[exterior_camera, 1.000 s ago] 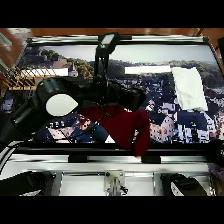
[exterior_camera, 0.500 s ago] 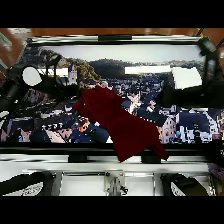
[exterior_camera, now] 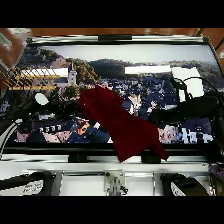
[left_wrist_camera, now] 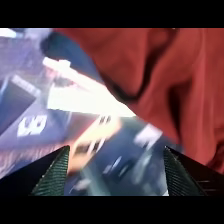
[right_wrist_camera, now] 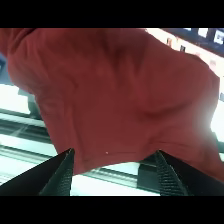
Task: Fold the shirts.
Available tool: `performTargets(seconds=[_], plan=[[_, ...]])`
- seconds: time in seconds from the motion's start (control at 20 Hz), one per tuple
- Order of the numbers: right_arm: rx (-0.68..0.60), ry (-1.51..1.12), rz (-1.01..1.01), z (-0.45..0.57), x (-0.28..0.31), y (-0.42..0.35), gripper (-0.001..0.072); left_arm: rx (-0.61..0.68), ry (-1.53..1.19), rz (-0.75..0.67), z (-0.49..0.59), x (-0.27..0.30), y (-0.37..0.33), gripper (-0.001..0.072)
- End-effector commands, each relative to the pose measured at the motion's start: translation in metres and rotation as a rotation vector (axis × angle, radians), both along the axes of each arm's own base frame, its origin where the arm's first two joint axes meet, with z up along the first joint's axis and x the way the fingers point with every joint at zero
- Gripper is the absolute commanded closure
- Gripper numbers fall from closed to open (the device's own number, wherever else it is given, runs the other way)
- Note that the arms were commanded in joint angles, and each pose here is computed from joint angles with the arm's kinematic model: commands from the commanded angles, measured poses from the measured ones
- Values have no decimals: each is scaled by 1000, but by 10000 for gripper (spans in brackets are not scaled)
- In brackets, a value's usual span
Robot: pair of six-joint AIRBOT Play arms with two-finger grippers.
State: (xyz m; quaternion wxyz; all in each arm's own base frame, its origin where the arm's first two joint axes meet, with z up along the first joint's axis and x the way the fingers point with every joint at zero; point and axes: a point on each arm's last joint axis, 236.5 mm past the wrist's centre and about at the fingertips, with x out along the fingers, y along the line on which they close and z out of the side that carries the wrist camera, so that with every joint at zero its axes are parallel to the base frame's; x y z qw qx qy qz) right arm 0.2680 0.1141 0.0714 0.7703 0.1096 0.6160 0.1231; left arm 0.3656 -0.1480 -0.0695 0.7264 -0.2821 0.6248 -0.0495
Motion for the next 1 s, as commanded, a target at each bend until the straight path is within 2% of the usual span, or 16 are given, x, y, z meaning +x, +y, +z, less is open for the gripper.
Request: performTargets(seconds=[0.0, 0.2, 0.3, 0.4, 0.45, 0.5, 0.7, 0.95], plan=[[4, 21, -22, -5, -2, 0, 83, -77, -52, 108, -16, 24, -20, 5], [-5, 48, -27, -8, -8, -2, 83, -79, -107, 127, -21, 37, -35, 29], [-57, 74, -29, -21, -13, -14, 83, -81, -92, 135, -28, 37, -35, 242], [-200, 143, -50, -53, -23, -46, 83, -78, -107, 150, -27, 41, -32, 419], [-249, 191, -51, -72, -29, -57, 83, -80, -112, 153, -25, 44, -30, 590], [-253, 229, -51, -87, -30, -58, 83, -84, -118, 155, -21, 47, -29, 672], [6, 336, -148, -129, -5, -32, 83, -87, -231, 83, 19, 63, -31, 672], [-43, 477, -124, -180, -14, -47, 84, -91, -259, -15, 40, 52, -40, 672]])
